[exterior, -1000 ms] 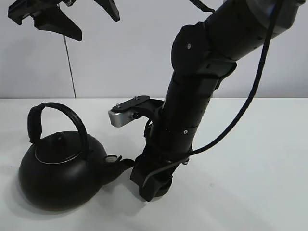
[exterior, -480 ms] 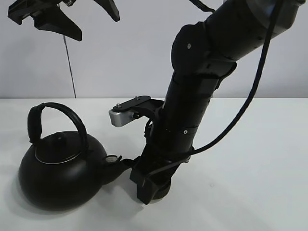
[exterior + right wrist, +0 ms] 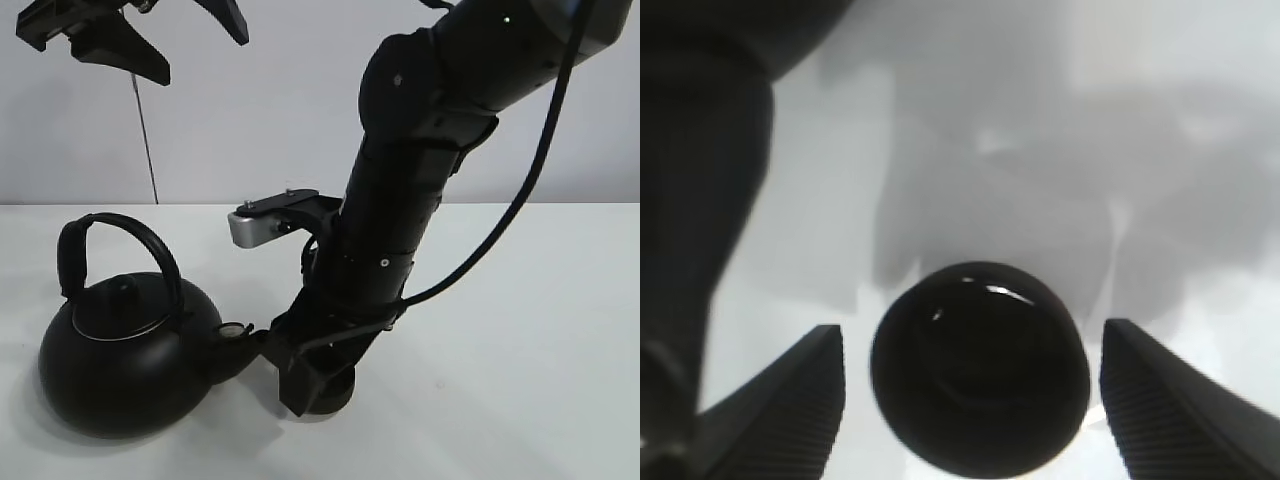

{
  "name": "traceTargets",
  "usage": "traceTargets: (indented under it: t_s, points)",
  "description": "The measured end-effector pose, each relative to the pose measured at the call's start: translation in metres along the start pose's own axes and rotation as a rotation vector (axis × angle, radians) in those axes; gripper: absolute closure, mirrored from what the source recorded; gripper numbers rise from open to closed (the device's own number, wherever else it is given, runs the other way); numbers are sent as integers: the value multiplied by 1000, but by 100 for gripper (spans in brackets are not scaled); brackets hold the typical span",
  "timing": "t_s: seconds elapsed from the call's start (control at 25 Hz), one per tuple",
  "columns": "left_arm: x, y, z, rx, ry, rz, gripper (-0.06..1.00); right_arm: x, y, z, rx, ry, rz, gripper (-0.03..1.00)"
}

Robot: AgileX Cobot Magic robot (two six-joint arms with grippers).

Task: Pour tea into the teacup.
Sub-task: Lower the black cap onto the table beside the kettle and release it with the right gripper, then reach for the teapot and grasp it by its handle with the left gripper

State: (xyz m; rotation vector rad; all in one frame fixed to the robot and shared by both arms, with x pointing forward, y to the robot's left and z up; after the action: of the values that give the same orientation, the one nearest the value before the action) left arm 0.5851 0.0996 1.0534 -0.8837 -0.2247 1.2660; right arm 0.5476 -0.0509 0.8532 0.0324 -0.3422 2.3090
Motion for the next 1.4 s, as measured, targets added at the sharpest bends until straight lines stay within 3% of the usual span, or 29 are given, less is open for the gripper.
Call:
traceTargets:
  t_s: [0.24, 0.52, 0.84, 1.16, 1.4]
  points:
    - [0, 0, 0, 0, 0, 0, 42, -2, -1, 20, -20, -46, -78, 47]
    - [0, 0, 0, 0, 0, 0, 42, -19, 0, 53, -56, -121, -260, 47]
    - [0, 0, 0, 0, 0, 0, 42, -54, 11, 118, -155, -99, -390, 47]
    - [0, 0, 0, 0, 0, 0, 42, -96, 45, 178, -215, -67, -544, 47]
    - [0, 0, 0, 0, 0, 0, 42, -98, 55, 192, -214, -73, -564, 47]
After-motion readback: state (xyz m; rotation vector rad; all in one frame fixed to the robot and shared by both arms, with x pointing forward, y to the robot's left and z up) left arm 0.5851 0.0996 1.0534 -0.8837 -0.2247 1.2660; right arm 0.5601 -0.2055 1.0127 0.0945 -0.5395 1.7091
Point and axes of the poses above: a point on each arm's last joint axis where the gripper is mounted, z pointing back along that axis away from the gripper, x along the wrist's bending axis when the last joint is at zero, y = z × x, the point moved 5 cm from there along -z, pointing out along that axis toward the gripper, and after that the axes turned 11 degrees about -z, right-handed, at the moved point
